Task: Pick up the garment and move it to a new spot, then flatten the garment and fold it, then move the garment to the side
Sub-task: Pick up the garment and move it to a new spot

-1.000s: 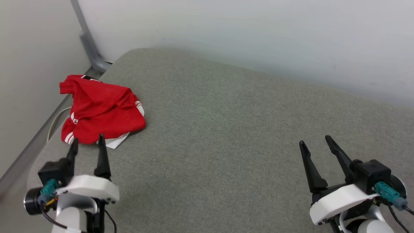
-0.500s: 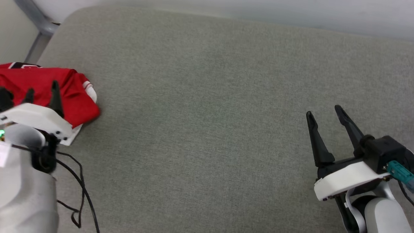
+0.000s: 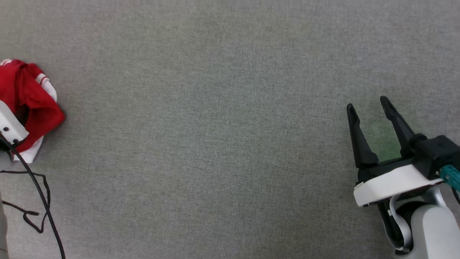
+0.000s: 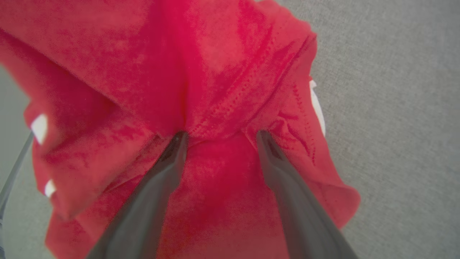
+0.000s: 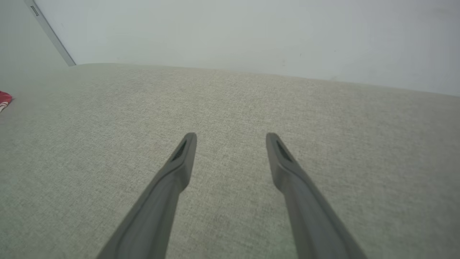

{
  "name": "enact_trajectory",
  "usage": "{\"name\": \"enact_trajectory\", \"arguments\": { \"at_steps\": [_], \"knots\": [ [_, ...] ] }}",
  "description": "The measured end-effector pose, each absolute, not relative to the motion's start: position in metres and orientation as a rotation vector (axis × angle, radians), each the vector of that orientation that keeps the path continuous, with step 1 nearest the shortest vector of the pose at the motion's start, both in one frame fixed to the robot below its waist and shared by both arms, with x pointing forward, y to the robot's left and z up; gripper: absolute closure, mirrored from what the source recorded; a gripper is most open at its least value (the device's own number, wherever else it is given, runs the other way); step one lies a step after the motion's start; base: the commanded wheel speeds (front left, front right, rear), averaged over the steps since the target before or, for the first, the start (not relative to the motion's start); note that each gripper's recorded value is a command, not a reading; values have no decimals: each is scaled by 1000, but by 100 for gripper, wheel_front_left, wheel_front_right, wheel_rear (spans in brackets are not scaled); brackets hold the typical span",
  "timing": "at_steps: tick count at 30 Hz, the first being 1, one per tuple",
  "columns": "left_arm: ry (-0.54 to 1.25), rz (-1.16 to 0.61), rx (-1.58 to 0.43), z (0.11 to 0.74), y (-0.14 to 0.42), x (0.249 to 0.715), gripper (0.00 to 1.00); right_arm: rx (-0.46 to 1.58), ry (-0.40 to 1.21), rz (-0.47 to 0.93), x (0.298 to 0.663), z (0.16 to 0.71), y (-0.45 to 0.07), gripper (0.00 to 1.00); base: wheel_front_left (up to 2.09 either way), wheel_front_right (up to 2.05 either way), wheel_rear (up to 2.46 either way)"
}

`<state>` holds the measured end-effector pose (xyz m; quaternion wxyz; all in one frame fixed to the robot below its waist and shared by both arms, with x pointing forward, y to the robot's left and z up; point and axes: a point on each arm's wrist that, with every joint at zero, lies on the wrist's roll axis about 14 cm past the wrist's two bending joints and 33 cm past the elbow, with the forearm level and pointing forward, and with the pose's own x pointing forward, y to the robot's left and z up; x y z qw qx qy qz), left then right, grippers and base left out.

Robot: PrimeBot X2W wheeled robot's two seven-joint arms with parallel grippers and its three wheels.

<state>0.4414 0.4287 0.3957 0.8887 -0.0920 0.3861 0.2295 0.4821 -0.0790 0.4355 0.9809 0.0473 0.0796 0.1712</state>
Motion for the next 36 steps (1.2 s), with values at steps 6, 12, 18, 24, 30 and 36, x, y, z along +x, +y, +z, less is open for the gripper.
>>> {"name": "enact_trajectory", "arguments": {
  "at_steps": [6, 12, 18, 24, 30, 36],
  "knots": [
    [947, 486, -296, 369, 421, 433, 0, 98, 182, 354, 487, 422, -77, 0, 0, 0, 0],
    [986, 480, -315, 364, 415, 432, 0, 102, 180, 354, 490, 422, -77, 0, 0, 0, 0],
    [951, 472, -271, 373, 416, 431, 100, 106, 165, 350, 489, 430, -79, 0, 0, 0, 0],
    [708, 532, -199, 425, 436, 448, 100, 114, 123, 345, 485, 448, -80, 0, 0, 0, 0],
    [437, 527, -115, 498, 439, 466, 100, 119, 74, 331, 473, 473, -84, 0, 0, 0, 0],
    [207, 491, -25, 564, 438, 468, 100, 123, 16, 302, 460, 499, -94, 0, 0, 0, 0]
  ]
}}
